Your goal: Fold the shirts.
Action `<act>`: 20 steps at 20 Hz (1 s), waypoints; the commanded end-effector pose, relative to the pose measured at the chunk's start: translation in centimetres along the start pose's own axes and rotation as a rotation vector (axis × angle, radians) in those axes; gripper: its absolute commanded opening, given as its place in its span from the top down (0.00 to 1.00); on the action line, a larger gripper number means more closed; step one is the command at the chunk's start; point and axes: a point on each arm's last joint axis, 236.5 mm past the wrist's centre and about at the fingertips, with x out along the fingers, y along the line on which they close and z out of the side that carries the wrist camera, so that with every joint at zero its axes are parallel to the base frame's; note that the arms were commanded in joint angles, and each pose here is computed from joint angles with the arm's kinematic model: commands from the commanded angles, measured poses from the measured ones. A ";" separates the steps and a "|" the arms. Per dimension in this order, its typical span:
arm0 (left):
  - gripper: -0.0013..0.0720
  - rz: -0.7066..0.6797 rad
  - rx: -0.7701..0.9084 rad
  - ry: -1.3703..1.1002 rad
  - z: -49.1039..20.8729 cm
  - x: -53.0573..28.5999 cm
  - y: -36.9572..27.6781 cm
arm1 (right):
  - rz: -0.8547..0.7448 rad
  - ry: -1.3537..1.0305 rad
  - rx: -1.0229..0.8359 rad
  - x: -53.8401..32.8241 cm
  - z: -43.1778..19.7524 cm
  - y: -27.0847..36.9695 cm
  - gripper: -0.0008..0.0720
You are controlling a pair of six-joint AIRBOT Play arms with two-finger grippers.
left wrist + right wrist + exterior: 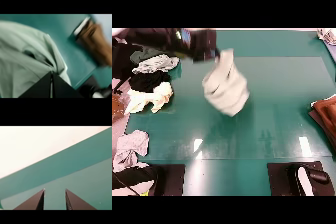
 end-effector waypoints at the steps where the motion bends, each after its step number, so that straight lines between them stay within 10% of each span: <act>1: 0.95 0.178 0.014 0.373 -9.4 1.8 5.2 | 0.056 0.139 -0.139 -0.7 -2.7 2.3 0.56; 11: 0.95 0.254 -0.044 0.622 -17.7 5.3 10.7 | 0.033 0.525 -0.285 -3.5 -11.5 0.8 0.56; 15: 0.33 0.309 -0.009 0.626 -17.7 4.8 12.1 | 0.010 0.600 -0.307 -4.3 -13.0 -0.1 0.56; 20: 0.31 0.226 0.080 0.425 -14.1 3.6 9.4 | -0.006 0.752 -0.294 -4.9 -18.5 -2.1 0.54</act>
